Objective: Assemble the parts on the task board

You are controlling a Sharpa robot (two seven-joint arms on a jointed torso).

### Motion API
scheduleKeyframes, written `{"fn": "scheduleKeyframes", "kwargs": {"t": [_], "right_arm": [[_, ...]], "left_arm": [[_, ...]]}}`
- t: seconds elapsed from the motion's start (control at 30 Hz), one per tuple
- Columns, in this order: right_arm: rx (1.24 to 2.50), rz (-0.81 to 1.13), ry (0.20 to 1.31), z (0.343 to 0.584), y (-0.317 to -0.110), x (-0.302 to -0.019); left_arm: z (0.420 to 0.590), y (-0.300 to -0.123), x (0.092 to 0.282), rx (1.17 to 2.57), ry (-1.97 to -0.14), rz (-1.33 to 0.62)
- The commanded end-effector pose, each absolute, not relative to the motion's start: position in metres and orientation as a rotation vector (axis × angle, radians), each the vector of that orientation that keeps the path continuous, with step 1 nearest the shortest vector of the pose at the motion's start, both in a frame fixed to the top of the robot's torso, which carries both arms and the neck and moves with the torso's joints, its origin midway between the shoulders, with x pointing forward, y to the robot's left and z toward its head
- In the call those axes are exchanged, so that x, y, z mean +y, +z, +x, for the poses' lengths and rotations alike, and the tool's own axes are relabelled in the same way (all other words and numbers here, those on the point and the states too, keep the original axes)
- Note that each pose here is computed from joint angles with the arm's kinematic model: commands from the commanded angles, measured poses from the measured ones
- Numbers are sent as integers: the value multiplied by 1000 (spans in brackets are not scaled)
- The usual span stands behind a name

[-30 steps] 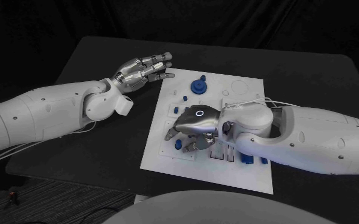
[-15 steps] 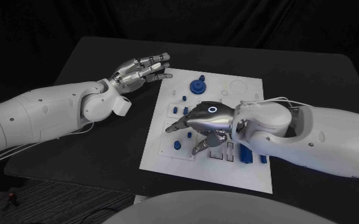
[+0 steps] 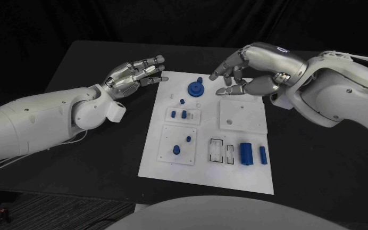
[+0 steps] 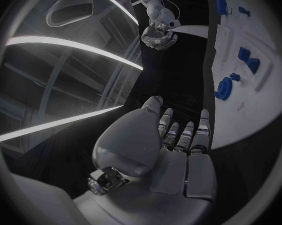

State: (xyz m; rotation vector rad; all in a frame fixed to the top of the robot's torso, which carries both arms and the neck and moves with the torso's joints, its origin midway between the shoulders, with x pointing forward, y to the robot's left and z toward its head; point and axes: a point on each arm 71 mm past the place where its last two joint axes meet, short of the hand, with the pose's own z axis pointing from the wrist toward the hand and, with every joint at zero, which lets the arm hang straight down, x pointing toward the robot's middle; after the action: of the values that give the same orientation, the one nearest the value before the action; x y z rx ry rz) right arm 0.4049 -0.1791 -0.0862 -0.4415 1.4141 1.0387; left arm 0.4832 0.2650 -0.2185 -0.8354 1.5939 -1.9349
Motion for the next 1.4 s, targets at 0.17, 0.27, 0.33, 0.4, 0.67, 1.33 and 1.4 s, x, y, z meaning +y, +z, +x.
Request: {"fn": "scheduleKeyframes", "kwargs": {"t": [0.17,0.27,0.33,0.4,0.67,1.33,1.4], "right_arm": [[1921,-178,699,425,-119,-220],[2091,-161,557,424,-134,-229],[2196,-145,482,422,-142,-233],[2286,-128,422,419,-150,-236],[2374,-28,341,406,-180,-239],[2251,-10,314,385,-212,-231],[2248,-12,314,383,-214,-230]], "left_arm": [[481,-217,258,1570,-1964,-831],[480,-217,256,1570,-1975,-829],[480,-218,255,1571,-1977,-831],[479,-219,255,1571,-1977,-833],[478,-221,255,1551,-1979,-834],[472,-230,253,1538,-1993,-850],[471,-231,254,1540,-1992,-853]]}}
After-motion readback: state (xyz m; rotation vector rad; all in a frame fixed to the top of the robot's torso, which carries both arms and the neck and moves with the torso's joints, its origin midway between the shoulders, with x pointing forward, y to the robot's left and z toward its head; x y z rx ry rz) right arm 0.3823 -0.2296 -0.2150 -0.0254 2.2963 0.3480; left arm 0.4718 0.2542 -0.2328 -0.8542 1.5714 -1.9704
